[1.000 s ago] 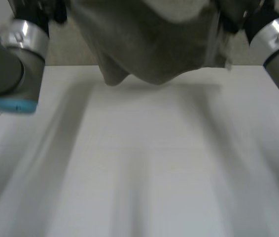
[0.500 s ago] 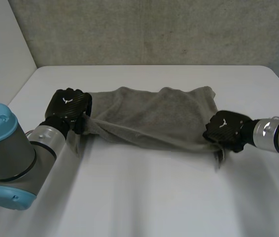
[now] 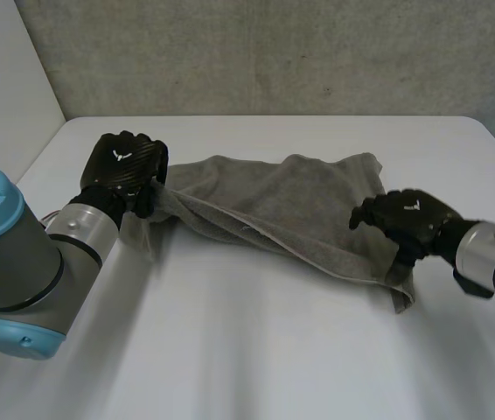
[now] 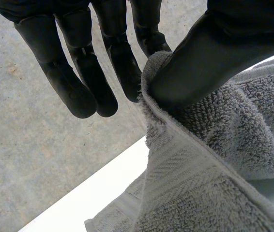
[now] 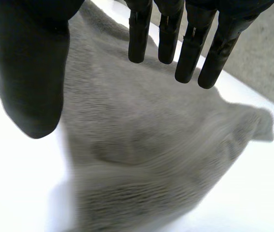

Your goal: Fold the towel.

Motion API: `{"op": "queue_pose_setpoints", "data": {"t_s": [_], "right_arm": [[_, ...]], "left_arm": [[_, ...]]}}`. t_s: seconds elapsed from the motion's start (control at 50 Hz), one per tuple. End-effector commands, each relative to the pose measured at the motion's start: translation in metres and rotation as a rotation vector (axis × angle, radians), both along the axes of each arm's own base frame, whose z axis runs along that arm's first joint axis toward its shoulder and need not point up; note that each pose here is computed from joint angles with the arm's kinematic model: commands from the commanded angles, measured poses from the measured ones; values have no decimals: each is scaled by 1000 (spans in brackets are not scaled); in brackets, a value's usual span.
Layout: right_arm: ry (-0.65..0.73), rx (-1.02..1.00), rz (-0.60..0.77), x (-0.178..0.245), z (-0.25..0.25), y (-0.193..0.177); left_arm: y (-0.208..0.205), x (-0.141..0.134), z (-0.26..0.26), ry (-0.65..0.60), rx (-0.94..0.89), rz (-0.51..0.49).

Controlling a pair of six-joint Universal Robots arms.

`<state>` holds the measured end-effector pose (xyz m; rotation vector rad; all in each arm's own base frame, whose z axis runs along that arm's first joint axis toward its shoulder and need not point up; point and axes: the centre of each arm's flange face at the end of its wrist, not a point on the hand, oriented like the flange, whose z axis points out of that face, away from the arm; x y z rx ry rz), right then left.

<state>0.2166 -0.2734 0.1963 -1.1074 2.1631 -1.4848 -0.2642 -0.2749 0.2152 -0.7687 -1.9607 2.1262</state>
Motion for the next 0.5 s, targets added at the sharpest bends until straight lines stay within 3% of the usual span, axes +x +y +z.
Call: {"op": "queue_pose_setpoints", "data": {"t_s": [0.02,0.16,0.32,0.5], "right_arm": [[-35,56,-106,-5,-22,29],[39,-58,-244,-8,-40,25],[84,-38,-273,-11,-65,8],[62,-106,-274,-11,-53,0]], "left_arm": [[-2,0,-2,-1,4,1],[-3,0,-1,4,2,3],[-4,1,-1,4,4,6],[-4,1,-4,0,10,6]]}}
